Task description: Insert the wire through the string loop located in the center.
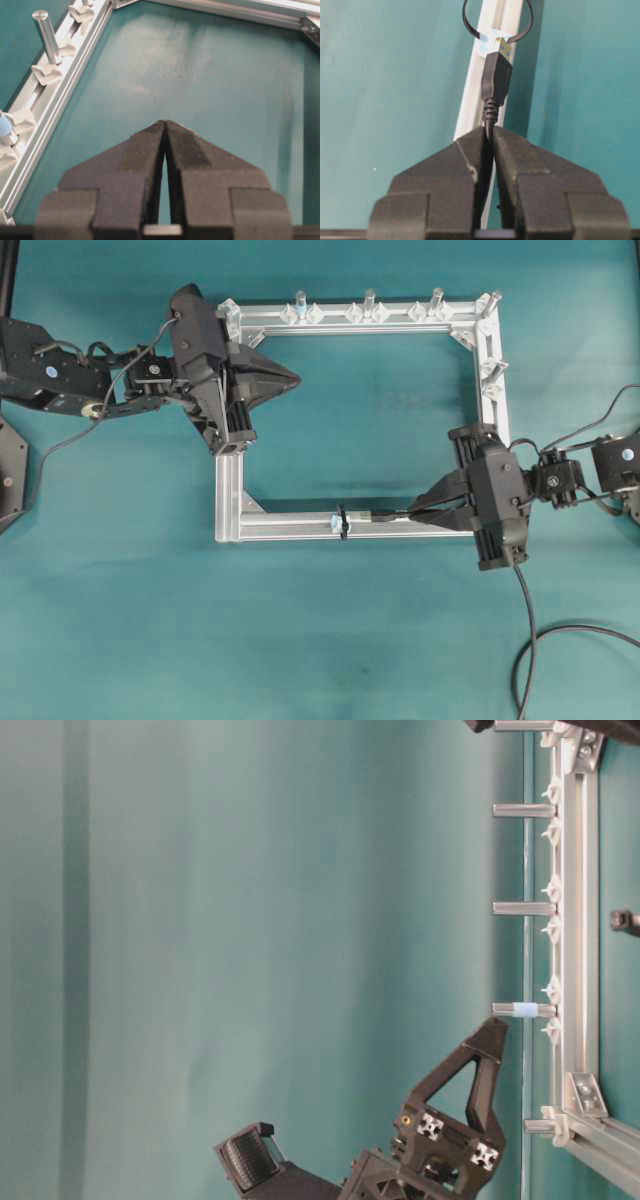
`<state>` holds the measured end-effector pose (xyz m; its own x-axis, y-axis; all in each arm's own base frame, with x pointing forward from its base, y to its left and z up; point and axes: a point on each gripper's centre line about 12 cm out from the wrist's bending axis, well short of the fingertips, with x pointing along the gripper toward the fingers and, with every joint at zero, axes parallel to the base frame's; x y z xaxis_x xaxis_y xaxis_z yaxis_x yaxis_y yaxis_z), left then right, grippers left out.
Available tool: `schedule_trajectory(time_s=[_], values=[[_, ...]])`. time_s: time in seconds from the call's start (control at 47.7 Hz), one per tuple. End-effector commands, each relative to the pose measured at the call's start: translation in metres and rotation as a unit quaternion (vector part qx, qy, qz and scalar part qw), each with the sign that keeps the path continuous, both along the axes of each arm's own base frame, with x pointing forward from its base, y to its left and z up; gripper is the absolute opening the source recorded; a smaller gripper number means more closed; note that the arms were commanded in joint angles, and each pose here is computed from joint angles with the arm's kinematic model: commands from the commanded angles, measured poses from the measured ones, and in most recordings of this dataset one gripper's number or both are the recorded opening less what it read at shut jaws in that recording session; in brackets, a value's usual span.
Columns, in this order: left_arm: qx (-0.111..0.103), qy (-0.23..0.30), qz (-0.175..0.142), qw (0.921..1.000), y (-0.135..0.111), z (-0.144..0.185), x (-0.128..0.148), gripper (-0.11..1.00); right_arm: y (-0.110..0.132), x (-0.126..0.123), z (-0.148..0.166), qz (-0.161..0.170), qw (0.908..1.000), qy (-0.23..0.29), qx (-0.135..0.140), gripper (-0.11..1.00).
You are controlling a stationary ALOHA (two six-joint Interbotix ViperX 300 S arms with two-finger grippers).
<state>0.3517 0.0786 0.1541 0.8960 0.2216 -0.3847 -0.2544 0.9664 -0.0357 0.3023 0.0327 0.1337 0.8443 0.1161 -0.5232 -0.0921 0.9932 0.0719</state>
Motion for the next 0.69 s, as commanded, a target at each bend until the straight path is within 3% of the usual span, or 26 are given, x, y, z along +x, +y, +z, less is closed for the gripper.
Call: schedule_trajectory(time_s=[0.0,0.671], values=[[0.005,-0.021,-0.002,0.9998,-0.0006,0.0137,0.0033,0.0,-0.0002,0.0024,0.0083,0.0,0.9999,-0.015,0.001,0.08],[0.005,-0.021,-0.002,0.9998,-0.0006,0.0137,0.0033,0.0,0.0004,0.0089,0.0089,0.0,0.9999,-0.017,0.001,0.08]])
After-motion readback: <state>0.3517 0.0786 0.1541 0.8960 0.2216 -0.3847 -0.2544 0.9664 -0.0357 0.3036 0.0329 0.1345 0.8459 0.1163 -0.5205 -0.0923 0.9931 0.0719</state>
